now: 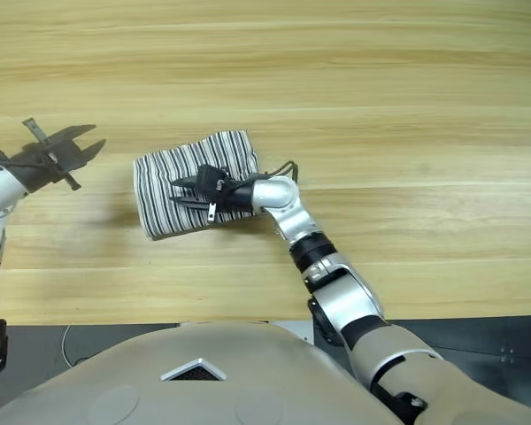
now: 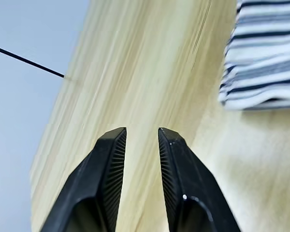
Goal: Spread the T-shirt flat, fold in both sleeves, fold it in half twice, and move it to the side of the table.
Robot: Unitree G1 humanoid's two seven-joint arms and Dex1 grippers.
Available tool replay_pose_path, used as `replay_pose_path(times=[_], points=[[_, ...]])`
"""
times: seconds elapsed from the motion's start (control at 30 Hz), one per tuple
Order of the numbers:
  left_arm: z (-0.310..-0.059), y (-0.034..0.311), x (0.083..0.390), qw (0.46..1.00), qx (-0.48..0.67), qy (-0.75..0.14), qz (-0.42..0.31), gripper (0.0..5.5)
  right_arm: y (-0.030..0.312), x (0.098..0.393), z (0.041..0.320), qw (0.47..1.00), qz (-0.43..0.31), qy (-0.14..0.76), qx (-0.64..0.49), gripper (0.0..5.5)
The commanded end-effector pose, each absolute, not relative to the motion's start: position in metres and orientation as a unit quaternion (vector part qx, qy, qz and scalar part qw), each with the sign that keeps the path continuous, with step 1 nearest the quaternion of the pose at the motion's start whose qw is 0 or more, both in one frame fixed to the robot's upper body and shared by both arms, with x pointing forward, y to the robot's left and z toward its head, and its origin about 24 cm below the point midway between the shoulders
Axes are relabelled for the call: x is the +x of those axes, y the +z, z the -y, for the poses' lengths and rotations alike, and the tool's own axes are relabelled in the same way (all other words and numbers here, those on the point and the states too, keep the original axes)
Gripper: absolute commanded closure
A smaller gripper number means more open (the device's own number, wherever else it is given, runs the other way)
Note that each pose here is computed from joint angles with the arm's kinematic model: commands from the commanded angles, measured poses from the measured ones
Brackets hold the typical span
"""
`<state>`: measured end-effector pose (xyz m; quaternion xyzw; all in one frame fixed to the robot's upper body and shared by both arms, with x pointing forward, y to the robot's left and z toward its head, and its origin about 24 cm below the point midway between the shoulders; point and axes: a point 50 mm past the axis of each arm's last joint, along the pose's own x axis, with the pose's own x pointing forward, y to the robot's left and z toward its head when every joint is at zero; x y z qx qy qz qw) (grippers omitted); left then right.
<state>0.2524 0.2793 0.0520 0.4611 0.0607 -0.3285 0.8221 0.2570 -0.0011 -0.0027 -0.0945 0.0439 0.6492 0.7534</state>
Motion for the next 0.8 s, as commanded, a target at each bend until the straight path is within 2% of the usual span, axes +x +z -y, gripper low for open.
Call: replay_pose_path(times=[0.03,0.17,0.2,0.3,0.4,0.5,0.57,0.63,0.7,0.77,0.8], points=[[-0.271,0.034,0.244,0.847,0.428,-0.313,-0.050,4.28,-0.034,0.265,-0.003,0.758,-0.136,0.593,-0.235,4.15],[-0.255,0.027,0.248,0.860,0.407,-0.307,-0.028,4.28,-0.052,0.280,0.044,0.767,-0.197,0.511,-0.335,4.15],[-0.252,0.027,0.251,0.867,0.399,-0.299,-0.019,4.28,-0.055,0.284,0.063,0.774,-0.212,0.490,-0.341,4.15],[-0.240,0.030,0.267,0.902,0.352,-0.250,0.015,4.28,-0.057,0.292,0.142,0.812,-0.261,0.401,-0.335,4.15],[-0.226,0.026,0.284,0.933,0.297,-0.205,0.021,4.28,-0.036,0.300,0.217,0.875,-0.278,0.287,-0.275,4.15],[-0.217,0.026,0.304,0.955,0.249,-0.159,0.020,4.28,-0.005,0.308,0.268,0.927,-0.255,0.194,-0.195,4.15],[-0.210,0.031,0.316,0.965,0.220,-0.138,0.029,4.28,0.012,0.307,0.301,0.936,-0.254,0.141,-0.197,4.15],[-0.205,0.035,0.325,0.972,0.197,-0.120,0.037,4.28,0.027,0.300,0.339,0.926,-0.268,0.051,-0.260,4.15],[-0.203,0.036,0.331,0.977,0.185,-0.103,0.038,4.28,0.036,0.299,0.354,0.913,-0.260,-0.008,-0.315,4.15],[-0.201,0.039,0.334,0.979,0.176,-0.097,0.047,4.28,0.044,0.315,0.337,0.915,-0.206,-0.031,-0.346,4.15],[-0.199,0.041,0.336,0.979,0.172,-0.094,0.056,4.28,0.053,0.328,0.321,0.918,-0.153,-0.043,-0.364,4.15]])
